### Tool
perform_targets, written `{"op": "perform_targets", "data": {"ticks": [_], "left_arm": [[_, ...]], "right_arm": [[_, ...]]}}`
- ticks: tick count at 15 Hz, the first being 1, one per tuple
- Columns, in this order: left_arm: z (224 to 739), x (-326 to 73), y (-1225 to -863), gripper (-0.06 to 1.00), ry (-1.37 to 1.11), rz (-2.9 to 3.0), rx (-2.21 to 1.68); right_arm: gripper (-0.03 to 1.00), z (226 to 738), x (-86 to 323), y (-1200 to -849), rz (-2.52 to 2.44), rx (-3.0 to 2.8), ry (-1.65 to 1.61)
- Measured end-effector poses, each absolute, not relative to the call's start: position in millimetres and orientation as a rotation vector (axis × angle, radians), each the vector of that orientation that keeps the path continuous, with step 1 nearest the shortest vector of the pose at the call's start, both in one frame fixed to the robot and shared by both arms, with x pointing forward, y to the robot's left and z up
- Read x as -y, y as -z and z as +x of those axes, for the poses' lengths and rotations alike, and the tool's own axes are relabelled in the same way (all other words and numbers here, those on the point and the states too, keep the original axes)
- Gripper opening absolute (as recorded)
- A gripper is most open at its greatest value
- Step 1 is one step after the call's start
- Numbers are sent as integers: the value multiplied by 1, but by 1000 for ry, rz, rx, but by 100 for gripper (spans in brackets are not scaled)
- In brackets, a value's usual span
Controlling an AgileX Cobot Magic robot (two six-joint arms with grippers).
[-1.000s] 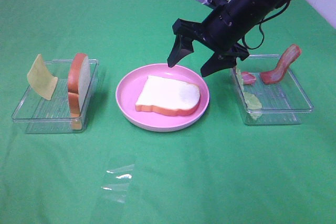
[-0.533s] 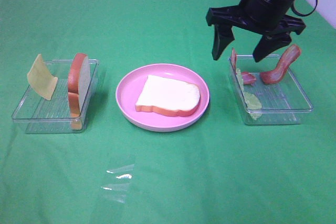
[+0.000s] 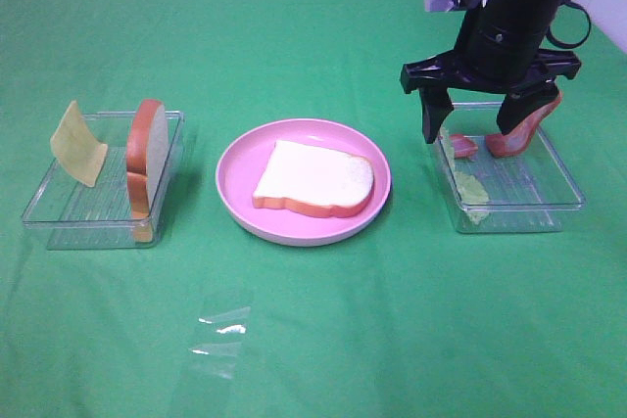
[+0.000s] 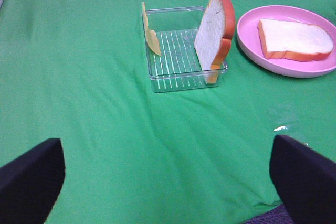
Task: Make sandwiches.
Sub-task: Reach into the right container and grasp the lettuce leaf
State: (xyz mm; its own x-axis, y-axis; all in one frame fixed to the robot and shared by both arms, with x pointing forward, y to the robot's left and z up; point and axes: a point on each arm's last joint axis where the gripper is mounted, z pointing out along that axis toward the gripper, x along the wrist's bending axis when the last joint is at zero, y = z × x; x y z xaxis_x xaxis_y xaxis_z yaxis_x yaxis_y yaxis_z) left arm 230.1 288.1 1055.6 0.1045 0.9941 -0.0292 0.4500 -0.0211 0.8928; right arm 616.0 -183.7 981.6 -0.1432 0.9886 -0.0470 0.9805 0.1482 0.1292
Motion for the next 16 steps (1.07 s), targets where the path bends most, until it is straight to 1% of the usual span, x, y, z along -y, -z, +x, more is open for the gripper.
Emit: {"op": "perform_targets", "data": {"ticks": [4,8,13,15,16], "left_arm": [[230,-288,-1056,97,-865,1589,-1457],[230,-288,-1056,97,-865,1589,-1457],[230,-288,-1056,97,-865,1589,-1457],[230,-288,-1056,97,-865,1589,-1457],[230,-288,-1056,97,-865,1589,-1457]], "right_arm": [[81,634,178,-966,1979,-2293,-74],[80,637,177,-946,2004,-2321,16],[76,636,178,-943,2011,-2329,44],[67,635,178,-943,2013,-2330,48],[59,635,178,-943,2013,-2330,50]]}}
